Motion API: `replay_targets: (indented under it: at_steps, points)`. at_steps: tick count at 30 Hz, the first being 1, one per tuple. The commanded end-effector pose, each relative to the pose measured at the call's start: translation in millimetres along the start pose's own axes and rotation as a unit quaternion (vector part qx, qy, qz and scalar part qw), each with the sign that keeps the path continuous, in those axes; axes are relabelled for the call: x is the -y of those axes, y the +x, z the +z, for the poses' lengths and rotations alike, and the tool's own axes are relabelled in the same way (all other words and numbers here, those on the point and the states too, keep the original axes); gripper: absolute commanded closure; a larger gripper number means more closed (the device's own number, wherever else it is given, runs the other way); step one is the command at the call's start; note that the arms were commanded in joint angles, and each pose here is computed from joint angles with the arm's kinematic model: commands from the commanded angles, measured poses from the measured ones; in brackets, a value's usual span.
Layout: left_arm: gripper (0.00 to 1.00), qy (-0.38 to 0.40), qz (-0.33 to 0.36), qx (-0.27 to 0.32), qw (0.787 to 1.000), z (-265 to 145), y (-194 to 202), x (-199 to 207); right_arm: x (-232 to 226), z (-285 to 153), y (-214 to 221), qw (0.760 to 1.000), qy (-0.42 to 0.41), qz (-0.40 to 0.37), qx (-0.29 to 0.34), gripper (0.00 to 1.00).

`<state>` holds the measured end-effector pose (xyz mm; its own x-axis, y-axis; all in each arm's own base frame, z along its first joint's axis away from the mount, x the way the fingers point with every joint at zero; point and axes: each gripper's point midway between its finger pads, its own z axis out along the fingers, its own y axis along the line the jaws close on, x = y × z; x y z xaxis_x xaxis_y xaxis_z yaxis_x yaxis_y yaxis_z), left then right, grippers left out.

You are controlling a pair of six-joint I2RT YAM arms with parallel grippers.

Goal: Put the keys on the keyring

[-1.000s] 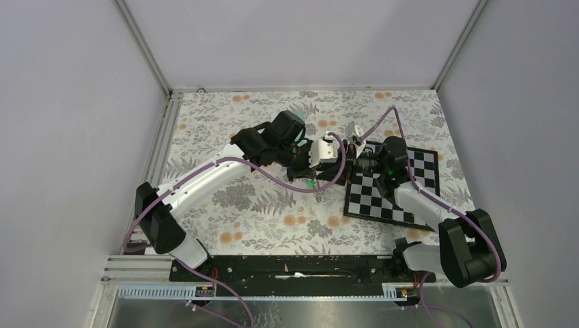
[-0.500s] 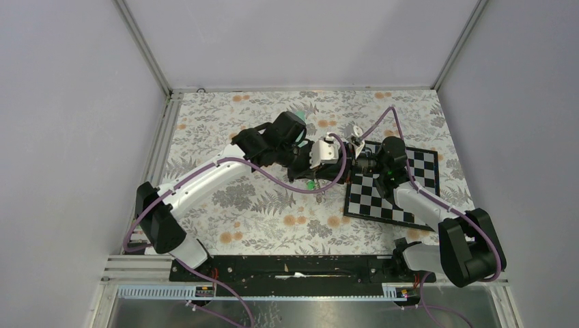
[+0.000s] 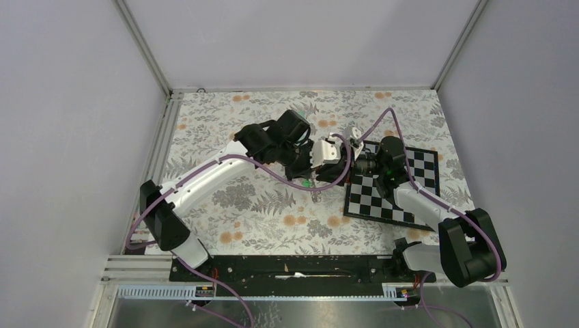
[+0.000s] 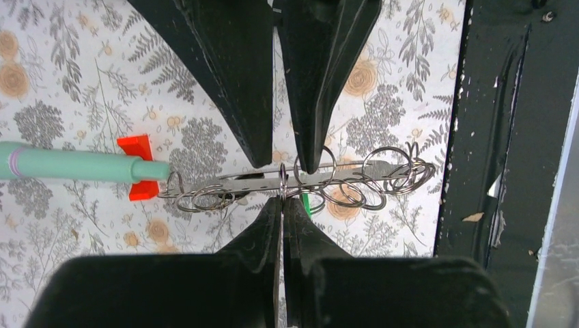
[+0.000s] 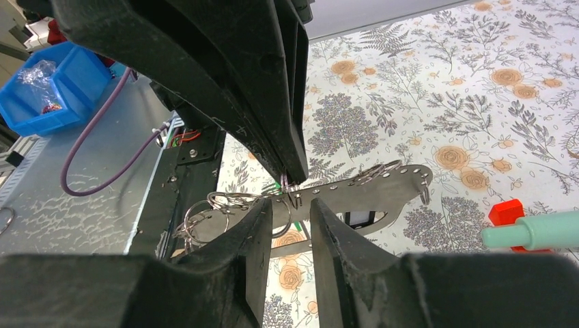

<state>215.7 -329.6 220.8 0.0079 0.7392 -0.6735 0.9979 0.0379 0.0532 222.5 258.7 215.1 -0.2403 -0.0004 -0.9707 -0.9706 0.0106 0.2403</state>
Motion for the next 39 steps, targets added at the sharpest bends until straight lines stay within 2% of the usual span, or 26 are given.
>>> replay_targets:
  at_steps: [1, 13, 24, 29, 35, 39]
  points:
    - [1.00, -0.020, 0.000, -0.017, 1.000, -10.4, -6.6, -5.1, -4.8, 1.2, -11.7, 0.999, -0.008, -0.037, 0.005, 0.65]
    - [1.00, -0.049, -0.037, -0.060, 0.996, -19.1, -13.6, -15.8, -2.4, 1.2, -8.6, 0.999, 0.000, -0.033, 0.011, 0.64]
    - [1.00, -0.052, -0.043, -0.127, 0.990, -31.3, -3.7, -18.3, 4.2, 0.3, -9.6, 0.999, 0.025, -0.032, 0.033, 0.63]
    - [1.00, -0.054, -0.036, -0.138, 0.988, -34.3, -0.1, -19.6, 9.2, -1.6, -11.9, 0.998, 0.041, -0.029, 0.044, 0.63]
    - [1.00, -0.038, -0.031, -0.124, 0.991, -30.3, -3.2, -14.1, 13.6, -3.6, -17.4, 0.996, 0.056, -0.027, 0.062, 0.63]
    - [1.00, -0.034, -0.013, -0.077, 0.996, -27.8, -14.8, -11.2, 13.6, -5.2, -22.0, 0.995, 0.059, -0.024, 0.072, 0.63]
